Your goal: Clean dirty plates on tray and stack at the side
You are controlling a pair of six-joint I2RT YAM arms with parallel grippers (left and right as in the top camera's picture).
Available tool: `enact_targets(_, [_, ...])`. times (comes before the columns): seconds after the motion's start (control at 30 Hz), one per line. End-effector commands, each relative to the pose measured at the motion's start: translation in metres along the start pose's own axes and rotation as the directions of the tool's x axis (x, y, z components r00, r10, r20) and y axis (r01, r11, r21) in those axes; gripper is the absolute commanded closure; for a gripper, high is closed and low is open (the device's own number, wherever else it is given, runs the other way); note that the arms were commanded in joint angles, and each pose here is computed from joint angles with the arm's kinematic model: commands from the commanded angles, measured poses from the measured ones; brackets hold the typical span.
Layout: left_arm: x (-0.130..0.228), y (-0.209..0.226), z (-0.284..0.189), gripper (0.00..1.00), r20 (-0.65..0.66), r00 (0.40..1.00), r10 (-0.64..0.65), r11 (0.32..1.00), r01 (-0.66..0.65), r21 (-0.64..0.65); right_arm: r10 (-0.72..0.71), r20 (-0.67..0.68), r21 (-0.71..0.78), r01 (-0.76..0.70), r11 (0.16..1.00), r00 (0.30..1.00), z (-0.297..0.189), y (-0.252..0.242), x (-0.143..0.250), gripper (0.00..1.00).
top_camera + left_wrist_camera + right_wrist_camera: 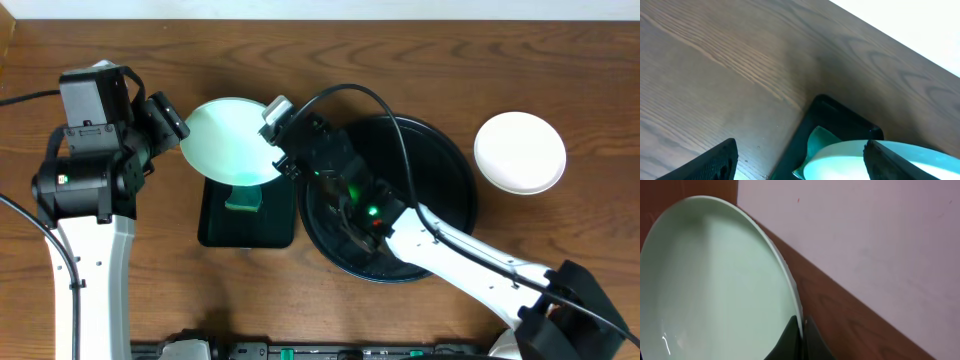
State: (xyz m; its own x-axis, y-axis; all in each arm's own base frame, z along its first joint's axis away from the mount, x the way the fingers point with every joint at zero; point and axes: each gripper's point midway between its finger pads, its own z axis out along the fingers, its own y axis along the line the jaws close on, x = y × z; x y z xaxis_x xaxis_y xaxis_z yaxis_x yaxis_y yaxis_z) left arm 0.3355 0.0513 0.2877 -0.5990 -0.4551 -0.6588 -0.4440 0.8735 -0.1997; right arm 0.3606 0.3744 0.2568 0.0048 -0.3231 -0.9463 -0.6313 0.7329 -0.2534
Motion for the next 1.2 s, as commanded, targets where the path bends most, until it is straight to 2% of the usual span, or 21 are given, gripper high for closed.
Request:
enact_targets(0.0, [-0.006, 0.001, -0.002, 0.19, 0.017, 1.0, -0.013, 1.0, 0.013, -0.009, -0.042, 0.028, 0.011, 0.042, 0.999, 0.999, -0.006, -0.003, -0.012, 0.99])
enact_targets(0.27, [-0.006, 0.001, -0.002, 0.19, 0.017, 1.0, -0.013, 1.0, 0.013, -0.009, -0.103, 0.03, 0.015, 0.102, 0.995, 0.994, -0.006, -0.002, -0.013, 0.99])
enact_targets(0.4, [-0.006, 0.001, -0.002, 0.19, 0.017, 1.0, -0.013, 1.0, 0.013, -0.009, -0.181, 0.009, 0.07, 0.18, 0.981, 0.983, -0.008, -0.005, -0.013, 0.99])
enact_targets(0.63, [-0.006, 0.001, -0.002, 0.19, 0.017, 1.0, -0.013, 1.0, 0.013, -0.009, -0.376, -0.019, 0.114, 0.376, 0.92, 0.926, -0.016, 0.01, -0.02, 0.99])
enact_targets(0.9, [-0.006, 0.001, -0.002, 0.19, 0.017, 1.0, -0.013, 1.0, 0.013, -0.009, -0.443, -0.038, 0.15, 0.444, 0.884, 0.896, -0.026, 0.029, -0.027, 0.99])
enact_targets(1.17, [-0.006, 0.001, -0.002, 0.19, 0.017, 1.0, -0.013, 1.0, 0.013, -0.009, -0.571, -0.073, 0.163, 0.574, 0.802, 0.818, -0.038, 0.049, -0.031, 0.99])
